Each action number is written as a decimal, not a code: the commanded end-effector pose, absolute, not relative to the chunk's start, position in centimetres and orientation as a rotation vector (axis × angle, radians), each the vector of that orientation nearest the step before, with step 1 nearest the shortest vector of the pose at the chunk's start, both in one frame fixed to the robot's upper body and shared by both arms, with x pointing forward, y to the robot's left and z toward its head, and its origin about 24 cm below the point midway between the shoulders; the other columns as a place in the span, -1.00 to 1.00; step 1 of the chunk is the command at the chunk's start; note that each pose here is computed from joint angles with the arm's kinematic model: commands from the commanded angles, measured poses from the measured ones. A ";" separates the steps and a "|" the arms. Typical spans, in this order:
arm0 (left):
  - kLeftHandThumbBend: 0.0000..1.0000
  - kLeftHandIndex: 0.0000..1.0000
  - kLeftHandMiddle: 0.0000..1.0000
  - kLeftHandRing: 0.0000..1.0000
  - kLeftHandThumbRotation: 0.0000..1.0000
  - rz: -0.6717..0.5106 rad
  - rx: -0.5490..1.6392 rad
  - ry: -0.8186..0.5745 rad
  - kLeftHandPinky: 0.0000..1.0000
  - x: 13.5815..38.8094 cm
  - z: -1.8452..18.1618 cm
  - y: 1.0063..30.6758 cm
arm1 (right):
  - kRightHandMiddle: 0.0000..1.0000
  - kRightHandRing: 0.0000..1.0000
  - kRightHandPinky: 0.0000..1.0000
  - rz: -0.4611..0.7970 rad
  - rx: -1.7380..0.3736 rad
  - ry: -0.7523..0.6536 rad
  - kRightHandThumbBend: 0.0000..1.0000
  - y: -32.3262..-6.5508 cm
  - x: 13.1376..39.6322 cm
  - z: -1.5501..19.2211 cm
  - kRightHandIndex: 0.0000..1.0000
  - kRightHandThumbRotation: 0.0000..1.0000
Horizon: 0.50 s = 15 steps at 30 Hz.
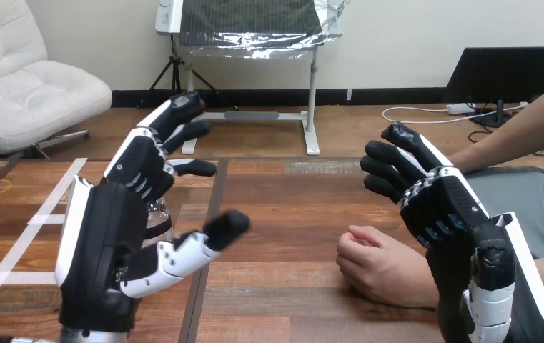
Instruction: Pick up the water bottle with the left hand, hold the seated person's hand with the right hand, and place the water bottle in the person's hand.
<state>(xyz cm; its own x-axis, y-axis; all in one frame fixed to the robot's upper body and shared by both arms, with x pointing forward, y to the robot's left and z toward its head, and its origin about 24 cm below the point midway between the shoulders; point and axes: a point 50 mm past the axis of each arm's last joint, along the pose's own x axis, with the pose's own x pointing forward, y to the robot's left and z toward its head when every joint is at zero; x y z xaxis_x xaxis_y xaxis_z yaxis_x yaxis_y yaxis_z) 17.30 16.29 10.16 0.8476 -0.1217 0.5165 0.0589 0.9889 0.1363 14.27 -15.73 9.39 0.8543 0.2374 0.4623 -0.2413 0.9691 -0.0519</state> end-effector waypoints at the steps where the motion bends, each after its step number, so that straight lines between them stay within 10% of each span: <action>1: 1.00 0.77 0.81 0.76 -0.93 -0.040 0.151 -0.606 0.43 18.3 11.1 16.7 | 0.72 0.71 0.70 0.265 -0.006 -0.554 0.53 -15.7 15.0 10.5 0.78 1.00; 15: 1.00 0.77 0.84 0.79 -0.94 0.080 0.300 -0.615 0.53 19.4 10.9 18.4 | 0.72 0.71 0.70 0.265 -0.008 -0.553 0.51 -15.7 14.9 10.5 0.77 1.00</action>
